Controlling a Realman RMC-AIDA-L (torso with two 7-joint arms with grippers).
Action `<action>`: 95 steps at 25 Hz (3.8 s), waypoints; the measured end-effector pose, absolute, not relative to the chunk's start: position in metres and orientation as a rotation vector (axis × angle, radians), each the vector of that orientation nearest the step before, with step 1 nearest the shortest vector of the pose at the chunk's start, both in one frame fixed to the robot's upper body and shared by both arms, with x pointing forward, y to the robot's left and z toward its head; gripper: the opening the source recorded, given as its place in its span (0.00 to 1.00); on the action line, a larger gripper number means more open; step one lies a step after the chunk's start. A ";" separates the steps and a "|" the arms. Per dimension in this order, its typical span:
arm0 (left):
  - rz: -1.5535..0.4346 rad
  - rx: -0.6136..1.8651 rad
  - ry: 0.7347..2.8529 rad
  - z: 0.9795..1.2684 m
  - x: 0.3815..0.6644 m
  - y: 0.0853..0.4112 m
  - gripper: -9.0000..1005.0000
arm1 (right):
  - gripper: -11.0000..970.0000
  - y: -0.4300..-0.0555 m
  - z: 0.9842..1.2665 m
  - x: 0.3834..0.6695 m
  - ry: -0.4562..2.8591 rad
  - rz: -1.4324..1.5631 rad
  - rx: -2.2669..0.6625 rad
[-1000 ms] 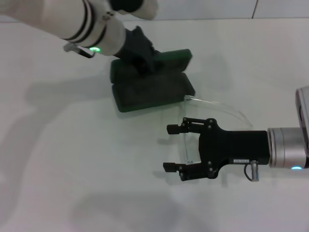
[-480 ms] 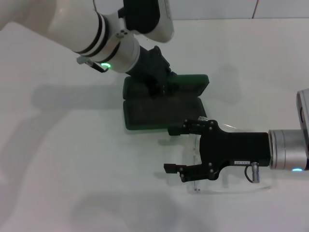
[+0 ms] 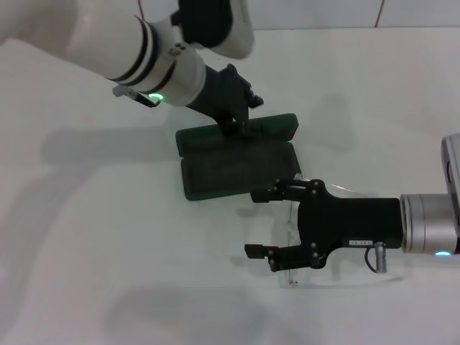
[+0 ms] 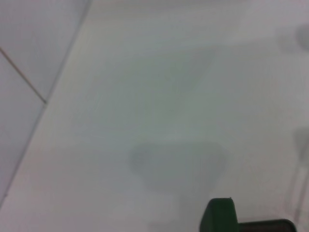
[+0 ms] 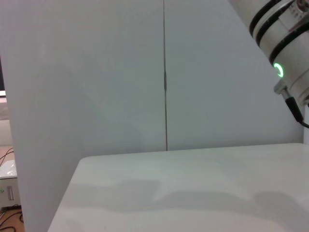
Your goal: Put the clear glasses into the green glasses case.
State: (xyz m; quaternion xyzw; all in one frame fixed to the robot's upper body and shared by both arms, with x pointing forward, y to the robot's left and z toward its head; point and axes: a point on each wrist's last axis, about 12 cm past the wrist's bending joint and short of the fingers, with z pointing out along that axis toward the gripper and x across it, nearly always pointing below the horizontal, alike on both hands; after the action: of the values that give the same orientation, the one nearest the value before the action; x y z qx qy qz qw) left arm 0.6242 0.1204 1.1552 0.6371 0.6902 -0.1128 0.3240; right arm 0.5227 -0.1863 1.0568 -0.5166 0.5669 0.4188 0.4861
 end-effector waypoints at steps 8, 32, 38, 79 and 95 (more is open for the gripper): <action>-0.658 1.326 1.614 1.164 0.589 0.169 0.47 | 0.83 -0.192 1.071 0.534 1.332 0.984 -1.253; -0.834 0.596 1.413 1.069 0.487 0.291 0.47 | 0.83 -0.130 1.196 0.596 1.286 0.374 -2.420; -0.853 0.567 1.419 1.065 0.485 0.290 0.47 | 0.83 -0.101 1.193 0.588 1.144 0.297 -2.603; -0.837 0.516 1.445 1.054 0.483 0.289 0.46 | 0.45 -0.059 1.153 0.568 0.917 0.065 -2.759; -0.857 0.526 1.429 1.055 0.481 0.288 0.46 | 0.14 -0.097 1.183 0.586 1.138 0.334 -2.478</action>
State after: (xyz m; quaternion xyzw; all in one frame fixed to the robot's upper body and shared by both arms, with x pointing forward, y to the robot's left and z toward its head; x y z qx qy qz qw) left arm 0.4806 0.2875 1.0552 0.2307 0.6272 -0.3759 0.6420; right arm 0.5859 -0.0970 1.1832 -0.8844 0.4064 0.1194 0.1960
